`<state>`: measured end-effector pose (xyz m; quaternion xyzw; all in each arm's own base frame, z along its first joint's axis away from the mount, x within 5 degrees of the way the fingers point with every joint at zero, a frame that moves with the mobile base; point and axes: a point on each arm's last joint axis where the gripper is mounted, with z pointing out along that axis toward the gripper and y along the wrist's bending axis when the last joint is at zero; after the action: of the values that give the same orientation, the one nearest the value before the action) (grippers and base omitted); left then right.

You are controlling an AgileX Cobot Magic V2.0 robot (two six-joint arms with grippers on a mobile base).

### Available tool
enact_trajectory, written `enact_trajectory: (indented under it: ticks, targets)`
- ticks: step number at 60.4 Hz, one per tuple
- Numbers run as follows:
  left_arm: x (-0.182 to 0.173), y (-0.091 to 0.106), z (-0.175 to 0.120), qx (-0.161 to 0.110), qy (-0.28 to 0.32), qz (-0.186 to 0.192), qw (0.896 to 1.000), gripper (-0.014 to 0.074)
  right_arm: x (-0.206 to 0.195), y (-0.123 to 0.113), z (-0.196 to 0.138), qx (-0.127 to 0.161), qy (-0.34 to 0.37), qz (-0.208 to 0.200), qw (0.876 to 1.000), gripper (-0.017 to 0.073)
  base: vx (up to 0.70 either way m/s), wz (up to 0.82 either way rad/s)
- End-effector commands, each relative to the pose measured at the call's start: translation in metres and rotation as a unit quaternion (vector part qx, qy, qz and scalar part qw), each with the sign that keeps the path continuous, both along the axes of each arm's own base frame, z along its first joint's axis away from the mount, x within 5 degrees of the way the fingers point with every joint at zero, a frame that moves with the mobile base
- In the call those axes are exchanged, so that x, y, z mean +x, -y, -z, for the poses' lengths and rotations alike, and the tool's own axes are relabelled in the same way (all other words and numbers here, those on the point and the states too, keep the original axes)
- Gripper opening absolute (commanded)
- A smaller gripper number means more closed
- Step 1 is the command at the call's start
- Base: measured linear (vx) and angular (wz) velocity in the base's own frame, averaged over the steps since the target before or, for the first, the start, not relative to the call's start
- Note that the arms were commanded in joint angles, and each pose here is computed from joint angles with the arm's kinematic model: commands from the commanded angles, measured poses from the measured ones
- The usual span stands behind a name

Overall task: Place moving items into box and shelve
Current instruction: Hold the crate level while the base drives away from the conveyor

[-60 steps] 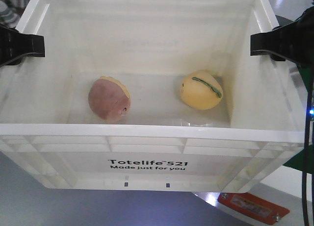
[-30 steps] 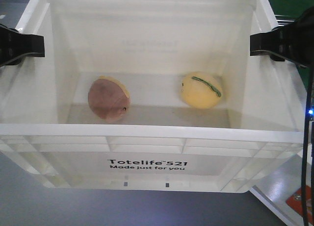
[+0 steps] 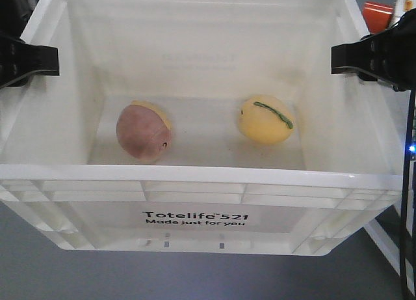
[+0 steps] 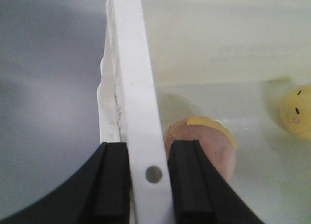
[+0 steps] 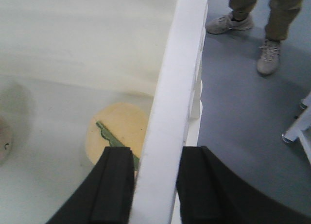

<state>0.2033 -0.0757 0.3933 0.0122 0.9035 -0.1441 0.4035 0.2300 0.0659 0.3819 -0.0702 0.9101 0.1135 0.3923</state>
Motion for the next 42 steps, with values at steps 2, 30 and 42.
enact_trajectory:
  ticks: [2,30,42]
  targets:
    - [-0.0045,-0.0018,-0.0320,-0.035,0.103,0.000,0.994,-0.0006,-0.0008,0.0050,-0.0289,-0.001,0.100,0.006,0.995,-0.0005,-0.18,0.71]
    - [-0.0045,-0.0018,-0.0321,-0.035,0.103,0.000,0.994,-0.0006,-0.0011,0.0051,-0.0284,-0.001,0.096,0.006,0.995,-0.0005,-0.17,0.71]
    - [-0.0045,-0.0018,-0.0320,-0.035,0.103,0.000,0.994,-0.0006,-0.0012,0.0051,-0.0284,-0.001,0.096,0.006,0.995,-0.0005,-0.16,0.73]
